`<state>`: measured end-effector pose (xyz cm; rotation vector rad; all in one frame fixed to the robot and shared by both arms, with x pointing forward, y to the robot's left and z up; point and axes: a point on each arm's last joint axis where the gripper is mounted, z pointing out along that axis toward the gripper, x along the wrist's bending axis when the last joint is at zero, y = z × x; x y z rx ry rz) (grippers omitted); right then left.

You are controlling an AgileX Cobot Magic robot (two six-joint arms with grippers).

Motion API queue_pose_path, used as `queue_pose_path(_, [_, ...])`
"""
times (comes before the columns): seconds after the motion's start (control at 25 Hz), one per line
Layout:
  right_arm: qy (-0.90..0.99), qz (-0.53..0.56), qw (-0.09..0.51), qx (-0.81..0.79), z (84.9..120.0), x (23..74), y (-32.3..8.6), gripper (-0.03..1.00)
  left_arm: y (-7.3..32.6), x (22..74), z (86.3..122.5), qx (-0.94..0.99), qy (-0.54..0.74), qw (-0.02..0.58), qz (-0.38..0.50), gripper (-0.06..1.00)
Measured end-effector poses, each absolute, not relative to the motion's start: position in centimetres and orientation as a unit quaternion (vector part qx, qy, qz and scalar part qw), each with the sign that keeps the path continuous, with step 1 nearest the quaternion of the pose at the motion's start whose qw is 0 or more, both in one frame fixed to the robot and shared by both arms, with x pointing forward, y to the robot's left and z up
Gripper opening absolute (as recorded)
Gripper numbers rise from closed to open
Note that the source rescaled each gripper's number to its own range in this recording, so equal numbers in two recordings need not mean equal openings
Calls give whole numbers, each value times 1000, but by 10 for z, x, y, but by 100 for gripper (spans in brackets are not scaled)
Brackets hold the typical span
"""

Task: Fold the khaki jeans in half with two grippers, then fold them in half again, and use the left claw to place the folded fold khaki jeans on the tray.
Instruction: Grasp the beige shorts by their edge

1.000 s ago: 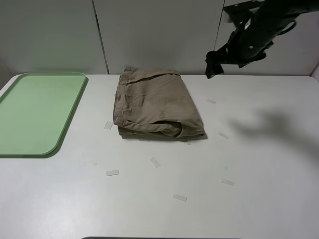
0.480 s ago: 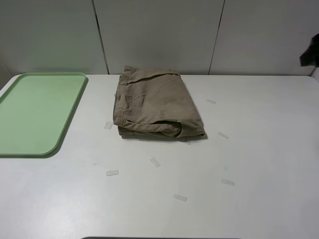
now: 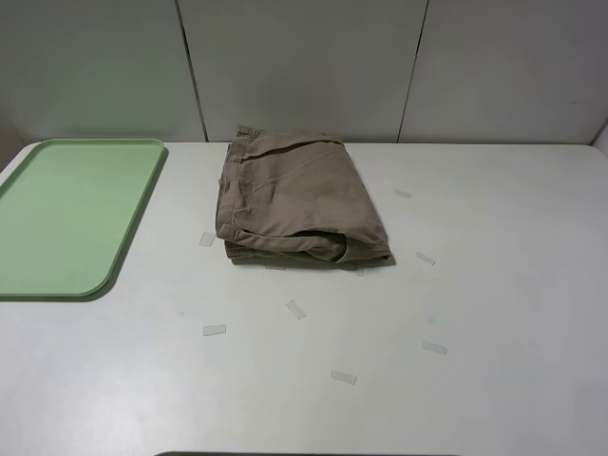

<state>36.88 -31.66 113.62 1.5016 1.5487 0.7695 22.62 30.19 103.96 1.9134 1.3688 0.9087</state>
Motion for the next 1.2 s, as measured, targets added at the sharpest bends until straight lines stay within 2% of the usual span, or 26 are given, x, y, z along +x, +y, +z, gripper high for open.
queue_pose_path(0.28, [598,349,412,592,1131,330,-306,100,302,226,1040,723,517,305,343,93])
queue_pose_path(0.48, [612,374,387,580,1113,313,-297,100,302,226,1040,723,517,305,343,92])
queue_pose_path(1.2, [638,388,340,571,1056,299,-289,100,302,226,1040,723,517,305,343,92])
